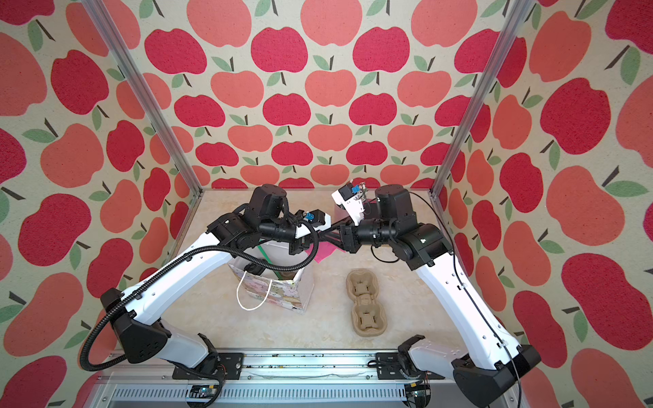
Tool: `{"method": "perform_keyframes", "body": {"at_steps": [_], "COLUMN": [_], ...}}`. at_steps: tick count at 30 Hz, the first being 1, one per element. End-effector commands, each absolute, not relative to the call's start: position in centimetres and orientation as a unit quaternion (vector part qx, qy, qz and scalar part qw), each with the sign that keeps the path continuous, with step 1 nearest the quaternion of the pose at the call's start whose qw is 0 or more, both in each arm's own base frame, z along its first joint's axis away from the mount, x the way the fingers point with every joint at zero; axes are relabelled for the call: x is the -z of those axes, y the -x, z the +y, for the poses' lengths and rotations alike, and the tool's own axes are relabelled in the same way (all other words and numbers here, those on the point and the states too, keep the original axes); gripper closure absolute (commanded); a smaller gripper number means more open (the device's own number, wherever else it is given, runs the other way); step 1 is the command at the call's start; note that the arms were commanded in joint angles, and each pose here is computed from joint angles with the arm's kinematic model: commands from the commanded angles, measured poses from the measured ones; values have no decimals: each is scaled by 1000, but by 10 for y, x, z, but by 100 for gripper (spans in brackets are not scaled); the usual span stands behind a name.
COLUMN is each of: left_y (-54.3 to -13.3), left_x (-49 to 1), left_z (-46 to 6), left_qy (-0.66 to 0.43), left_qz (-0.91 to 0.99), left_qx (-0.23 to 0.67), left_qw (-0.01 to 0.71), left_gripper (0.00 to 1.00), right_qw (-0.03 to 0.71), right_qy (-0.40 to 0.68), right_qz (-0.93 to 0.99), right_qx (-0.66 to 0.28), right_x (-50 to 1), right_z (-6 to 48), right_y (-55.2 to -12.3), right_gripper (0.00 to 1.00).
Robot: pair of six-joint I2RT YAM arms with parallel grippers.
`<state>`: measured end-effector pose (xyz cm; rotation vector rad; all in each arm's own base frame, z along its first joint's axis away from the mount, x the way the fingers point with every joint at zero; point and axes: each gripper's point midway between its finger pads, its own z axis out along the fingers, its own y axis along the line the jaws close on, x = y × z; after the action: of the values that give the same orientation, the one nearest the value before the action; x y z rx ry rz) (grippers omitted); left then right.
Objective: Pack a coffee takeout order
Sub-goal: Place the napkin in the takeout bag.
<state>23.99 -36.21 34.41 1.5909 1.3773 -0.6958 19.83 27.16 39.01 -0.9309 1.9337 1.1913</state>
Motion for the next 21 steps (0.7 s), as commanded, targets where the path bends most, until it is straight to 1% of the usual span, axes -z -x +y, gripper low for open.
{"method": "perform_keyframes", "body": {"at_steps": [1,6,8,12,13,16,21], "left_y": [-240,-234,-228,-217,-213,-205,-201], "left_x": [-364,-381,-387,-389,-388,-383,-364], "left_z": [-354,-330,-317,-289,-281,-261,-229], "left_qy": [-640,-648,-650,-651,-651,-648,-640], "left_qz": [543,549,555,576,582,603,647], "left_qx": [251,199,180,139,129,110,62], "left_qw": [482,489,488,475,470,452,410], "left_gripper": [100,100,100,100,100,100,100], "right_qw": [379,444,466,475,469,445,406], "right_qy": [368,352,341,319,312,286,215], "right_qz": [732,731,731,739,745,770,808], "right_qx": [-430,-381,-365,-357,-358,-357,-369], "right_x": [-398,-404,-406,-401,-396,-373,-329], "right_z": [263,246,239,232,231,224,207], "right_y": [-197,-207,-211,-213,-212,-208,-195], "right_gripper": [59,28,21,14,9,4,1]}}
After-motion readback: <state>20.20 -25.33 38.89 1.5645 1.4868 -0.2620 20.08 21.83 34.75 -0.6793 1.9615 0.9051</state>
